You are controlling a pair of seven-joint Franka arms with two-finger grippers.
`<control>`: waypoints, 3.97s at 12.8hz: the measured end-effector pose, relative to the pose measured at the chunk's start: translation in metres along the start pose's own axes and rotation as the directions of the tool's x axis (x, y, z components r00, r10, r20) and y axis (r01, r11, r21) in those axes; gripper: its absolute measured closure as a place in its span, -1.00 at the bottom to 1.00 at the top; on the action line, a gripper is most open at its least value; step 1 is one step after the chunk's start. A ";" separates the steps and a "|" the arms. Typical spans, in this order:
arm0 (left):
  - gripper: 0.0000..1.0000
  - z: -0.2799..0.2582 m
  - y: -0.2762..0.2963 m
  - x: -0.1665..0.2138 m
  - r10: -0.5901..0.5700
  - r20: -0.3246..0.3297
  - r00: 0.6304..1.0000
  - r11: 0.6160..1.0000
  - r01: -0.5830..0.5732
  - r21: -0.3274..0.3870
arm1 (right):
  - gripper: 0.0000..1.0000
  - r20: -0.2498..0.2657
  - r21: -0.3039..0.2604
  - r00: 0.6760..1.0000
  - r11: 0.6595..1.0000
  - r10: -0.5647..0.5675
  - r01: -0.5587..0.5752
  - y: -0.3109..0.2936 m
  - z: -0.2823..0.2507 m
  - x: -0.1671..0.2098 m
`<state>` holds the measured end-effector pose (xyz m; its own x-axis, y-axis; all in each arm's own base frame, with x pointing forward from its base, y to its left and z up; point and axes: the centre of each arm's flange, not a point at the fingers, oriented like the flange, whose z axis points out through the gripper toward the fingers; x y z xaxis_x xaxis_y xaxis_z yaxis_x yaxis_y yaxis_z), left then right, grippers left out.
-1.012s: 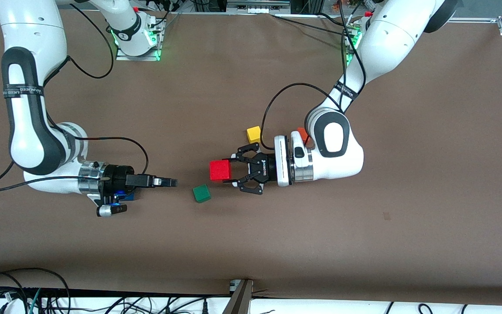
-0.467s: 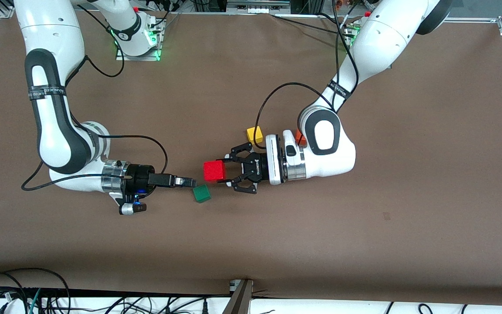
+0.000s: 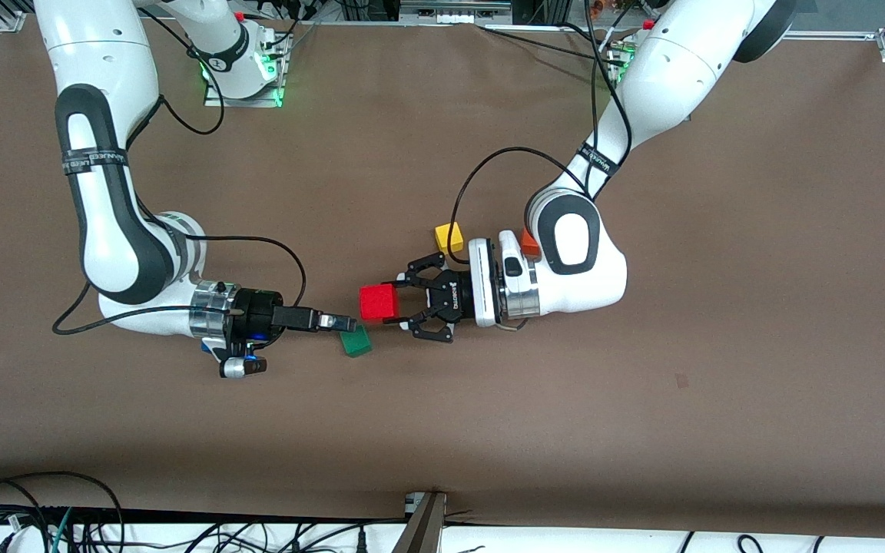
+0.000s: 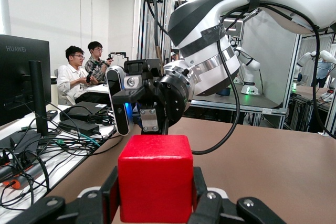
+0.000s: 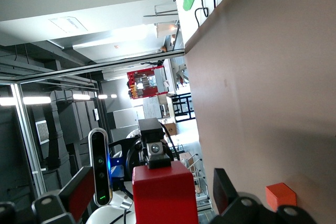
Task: Pass red block to right arm, stack on blue
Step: 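Close the right gripper on the red cube held by the left gripper, then open the left gripper and withdraw it while the right gripper pulls away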
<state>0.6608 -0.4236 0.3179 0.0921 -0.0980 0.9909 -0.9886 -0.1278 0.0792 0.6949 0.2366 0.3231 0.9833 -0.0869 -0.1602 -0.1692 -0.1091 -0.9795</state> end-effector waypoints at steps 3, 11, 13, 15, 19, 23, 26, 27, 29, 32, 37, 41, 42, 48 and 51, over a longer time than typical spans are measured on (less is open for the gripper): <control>-0.12 0.000 0.000 0.001 0.002 -0.002 1.000 1.000 -0.002 0.001 | -0.97 -0.001 -0.003 1.000 1.000 -0.016 0.016 0.001 0.003 -0.001; -0.12 0.000 -0.001 0.004 0.005 -0.006 1.000 1.000 -0.005 0.002 | -0.67 -0.018 -0.012 1.000 1.000 -0.018 0.018 0.002 0.019 -0.005; -0.12 0.000 -0.001 0.004 0.005 -0.006 1.000 1.000 -0.005 0.002 | -0.65 -0.019 -0.013 1.000 1.000 -0.018 0.018 0.002 0.020 -0.005; -0.12 0.000 -0.001 0.004 0.005 -0.006 1.000 1.000 -0.005 0.002 | -0.60 -0.022 -0.013 1.000 1.000 -0.018 0.018 0.002 0.019 -0.005; -0.12 0.000 -0.001 0.004 0.005 -0.006 1.000 1.000 -0.005 0.002 | -0.59 -0.023 -0.011 1.000 1.000 -0.013 0.013 0.002 0.019 -0.005; -0.12 0.001 -0.001 0.005 0.006 -0.007 1.000 1.000 -0.006 0.001 | -0.59 -0.024 -0.008 1.000 1.000 -0.002 0.002 0.000 0.019 -0.005; -0.12 0.001 -0.001 0.005 0.006 -0.007 1.000 1.000 -0.006 0.001 | -0.60 -0.022 -0.004 1.000 1.000 -0.005 0.005 -0.006 0.019 -0.006; -0.12 0.001 -0.001 0.005 0.007 -0.007 1.000 1.000 -0.007 0.001 | -0.60 -0.022 -0.002 1.000 1.000 -0.006 0.006 -0.009 0.019 -0.007; -0.12 0.001 -0.001 0.007 0.009 -0.010 1.000 1.000 -0.009 0.001 | -0.59 -0.023 0.000 1.000 1.000 -0.005 0.005 -0.013 0.018 -0.009; -0.12 0.001 -0.001 0.008 0.010 -0.010 1.000 1.000 -0.010 0.001 | -0.59 -0.022 -0.002 1.000 1.000 0.000 0.000 -0.011 0.018 -0.010; -0.12 0.001 -0.001 0.009 0.010 -0.012 1.000 1.000 -0.010 0.002 | -0.41 -0.021 -0.006 1.000 1.000 0.005 -0.006 -0.005 0.018 -0.012; -0.12 0.002 0.000 0.008 0.009 -0.010 1.000 1.000 -0.009 0.000 | -0.22 -0.021 -0.006 1.000 1.000 0.004 -0.004 -0.006 0.018 -0.012; -0.12 0.002 -0.001 0.008 0.008 -0.010 1.000 1.000 -0.008 0.001 | -0.18 -0.022 -0.006 1.000 1.000 0.003 -0.003 -0.006 0.018 -0.012; -0.12 0.003 -0.001 0.009 0.005 -0.012 1.000 1.000 -0.005 0.001 | -0.16 -0.023 -0.005 1.000 1.000 -0.002 0.002 -0.008 0.017 -0.012; -0.13 0.003 0.000 0.011 0.000 -0.014 1.000 1.000 0.001 0.002 | -0.16 -0.023 -0.005 1.000 1.000 -0.004 0.004 -0.009 0.016 -0.012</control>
<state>0.6626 -0.4280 0.3281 0.0910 -0.0844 0.9923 -0.9884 -0.1296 0.0796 0.6862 0.2545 0.3320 0.9821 -0.1096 -0.1533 -0.1656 -0.1143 -0.9795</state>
